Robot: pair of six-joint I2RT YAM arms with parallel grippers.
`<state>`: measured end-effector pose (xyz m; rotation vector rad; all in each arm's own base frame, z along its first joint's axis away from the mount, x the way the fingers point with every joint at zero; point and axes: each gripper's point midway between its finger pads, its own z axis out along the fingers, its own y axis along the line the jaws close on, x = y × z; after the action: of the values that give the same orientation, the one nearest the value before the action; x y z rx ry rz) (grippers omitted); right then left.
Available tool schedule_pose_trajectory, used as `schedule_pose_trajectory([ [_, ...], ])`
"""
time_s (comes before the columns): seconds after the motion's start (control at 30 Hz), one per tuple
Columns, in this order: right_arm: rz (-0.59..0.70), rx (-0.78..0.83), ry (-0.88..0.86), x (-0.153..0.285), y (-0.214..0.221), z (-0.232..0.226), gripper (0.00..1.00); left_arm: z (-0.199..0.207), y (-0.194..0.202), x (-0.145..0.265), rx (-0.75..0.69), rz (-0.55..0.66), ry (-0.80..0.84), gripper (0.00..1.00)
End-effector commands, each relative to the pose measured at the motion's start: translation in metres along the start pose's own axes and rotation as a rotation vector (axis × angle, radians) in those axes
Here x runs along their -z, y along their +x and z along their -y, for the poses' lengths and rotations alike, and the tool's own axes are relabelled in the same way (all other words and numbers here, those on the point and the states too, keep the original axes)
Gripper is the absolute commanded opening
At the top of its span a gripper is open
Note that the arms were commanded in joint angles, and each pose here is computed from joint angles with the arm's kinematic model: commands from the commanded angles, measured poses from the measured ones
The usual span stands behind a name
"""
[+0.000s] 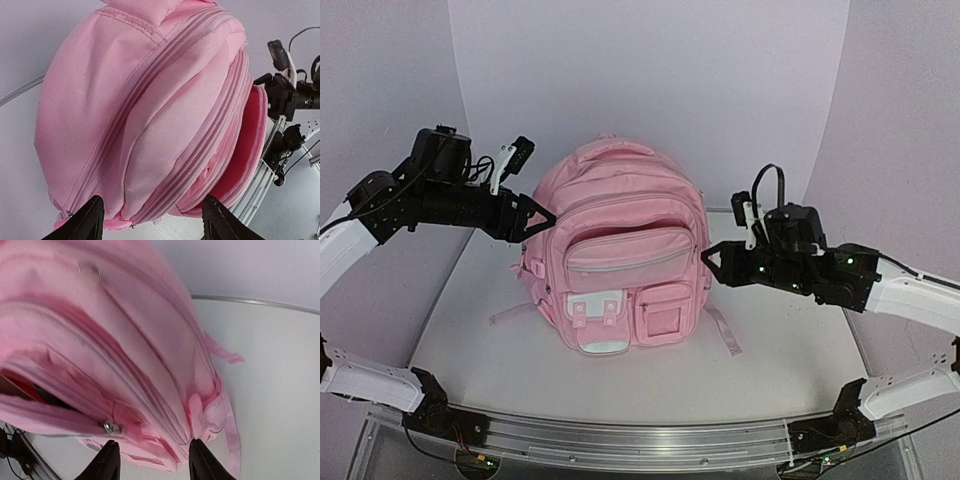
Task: Pack the student bag
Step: Zip the student bag at the center of the board.
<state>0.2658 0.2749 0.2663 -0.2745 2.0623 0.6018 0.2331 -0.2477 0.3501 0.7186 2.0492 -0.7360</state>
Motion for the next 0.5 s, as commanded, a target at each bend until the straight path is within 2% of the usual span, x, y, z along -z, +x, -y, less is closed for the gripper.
schedule_pose_trajectory([
  [0.0,-0.013,0.137,-0.149,0.001,0.021,-0.018,0.41,-0.008,-0.013,0.011,0.029,0.036,-0.045,0.67],
  [0.47,0.084,0.317,-0.103,-0.022,0.008,-0.02,0.26,-0.012,-0.013,0.001,0.043,0.013,-0.036,0.67],
])
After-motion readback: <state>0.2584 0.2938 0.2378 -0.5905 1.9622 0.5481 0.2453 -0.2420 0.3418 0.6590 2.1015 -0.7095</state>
